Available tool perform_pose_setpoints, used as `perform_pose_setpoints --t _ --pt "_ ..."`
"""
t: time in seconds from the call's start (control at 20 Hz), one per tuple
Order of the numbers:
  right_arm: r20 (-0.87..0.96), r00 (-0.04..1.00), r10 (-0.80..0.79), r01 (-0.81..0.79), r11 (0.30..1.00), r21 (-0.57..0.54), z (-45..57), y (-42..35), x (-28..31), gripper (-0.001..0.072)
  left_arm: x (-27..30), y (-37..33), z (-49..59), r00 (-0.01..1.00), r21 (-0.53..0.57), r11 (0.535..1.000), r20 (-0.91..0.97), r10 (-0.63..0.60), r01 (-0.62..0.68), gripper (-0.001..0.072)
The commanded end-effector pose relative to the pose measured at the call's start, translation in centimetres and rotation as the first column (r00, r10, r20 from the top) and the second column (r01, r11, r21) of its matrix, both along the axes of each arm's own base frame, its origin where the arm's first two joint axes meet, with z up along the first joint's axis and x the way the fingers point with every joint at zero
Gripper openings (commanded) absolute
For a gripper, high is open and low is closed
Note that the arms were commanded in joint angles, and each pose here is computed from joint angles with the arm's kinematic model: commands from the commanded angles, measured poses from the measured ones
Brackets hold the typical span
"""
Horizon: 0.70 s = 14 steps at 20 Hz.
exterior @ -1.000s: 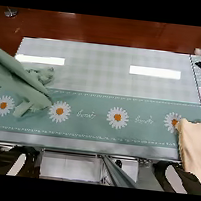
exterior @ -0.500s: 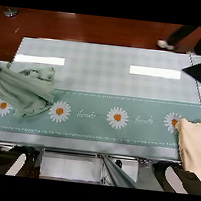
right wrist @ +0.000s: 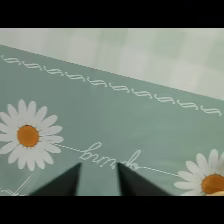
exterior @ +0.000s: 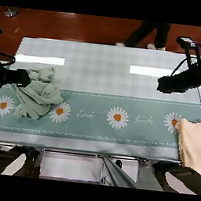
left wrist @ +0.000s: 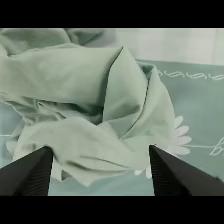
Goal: Fold the shirts.
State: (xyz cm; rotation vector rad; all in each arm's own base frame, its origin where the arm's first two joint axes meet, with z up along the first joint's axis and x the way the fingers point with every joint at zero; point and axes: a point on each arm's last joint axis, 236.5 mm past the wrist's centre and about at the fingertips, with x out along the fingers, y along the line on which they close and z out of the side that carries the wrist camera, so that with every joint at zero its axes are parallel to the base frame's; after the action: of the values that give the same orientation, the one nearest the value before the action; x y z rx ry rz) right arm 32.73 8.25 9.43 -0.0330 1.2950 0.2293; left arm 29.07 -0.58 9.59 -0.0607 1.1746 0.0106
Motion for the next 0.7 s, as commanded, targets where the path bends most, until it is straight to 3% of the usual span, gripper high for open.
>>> perform_pose_setpoints --t 0.0,0.05,0.1,0.15,0.2,0.45,0.65 --pt "-0.027 0.999 -0.031 0.027 0.991 -0.130 -1.6 -2.3 0.7 0.0606 0.9 -2.1 0.2 0.997 -0.077 0.996 -0.048 -0.058 0.054 0.0577" --pt "-0.023 0.999 -0.039 0.035 0.986 -0.164 -1.6 -3.2 0.7 0.0571 1.5 -3.1 1.4 0.998 -0.116 0.991 -0.010 -0.068 0.067 0.0199" --pt "-0.027 0.998 -0.048 0.042 0.982 -0.181 -1.6 -3.6 0.6 0.0415 2.3 -4.7 2.7 0.993 -0.165 0.979 0.048 -0.110 0.117 0.0030" --pt "-0.038 0.998 -0.048 0.040 0.982 -0.185 -1.8 -3.7 0.3 0.0129 2.8 -6.4 3.5 0.986 -0.208 0.965 0.093 -0.141 0.157 0.0029" --pt "-0.047 0.997 -0.060 0.050 0.982 -0.184 -2.2 -3.7 0.1 0.0013 2.9 -7.8 3.9 0.980 -0.235 0.954 0.111 -0.164 0.187 0.0029" --pt "-0.150 0.984 -0.096 0.084 0.993 -0.087 -7.3 -1.4 -1.9 0.0013 3.9 -12.2 1.9 0.966 -0.220 0.946 0.161 -0.205 0.237 0.0029" --pt "-0.175 0.977 -0.123 0.124 0.992 -0.008 -10.2 0.4 -2.5 0.0013 3.7 -13.4 -4.4 0.984 -0.253 0.951 0.004 -0.180 0.175 0.0029"
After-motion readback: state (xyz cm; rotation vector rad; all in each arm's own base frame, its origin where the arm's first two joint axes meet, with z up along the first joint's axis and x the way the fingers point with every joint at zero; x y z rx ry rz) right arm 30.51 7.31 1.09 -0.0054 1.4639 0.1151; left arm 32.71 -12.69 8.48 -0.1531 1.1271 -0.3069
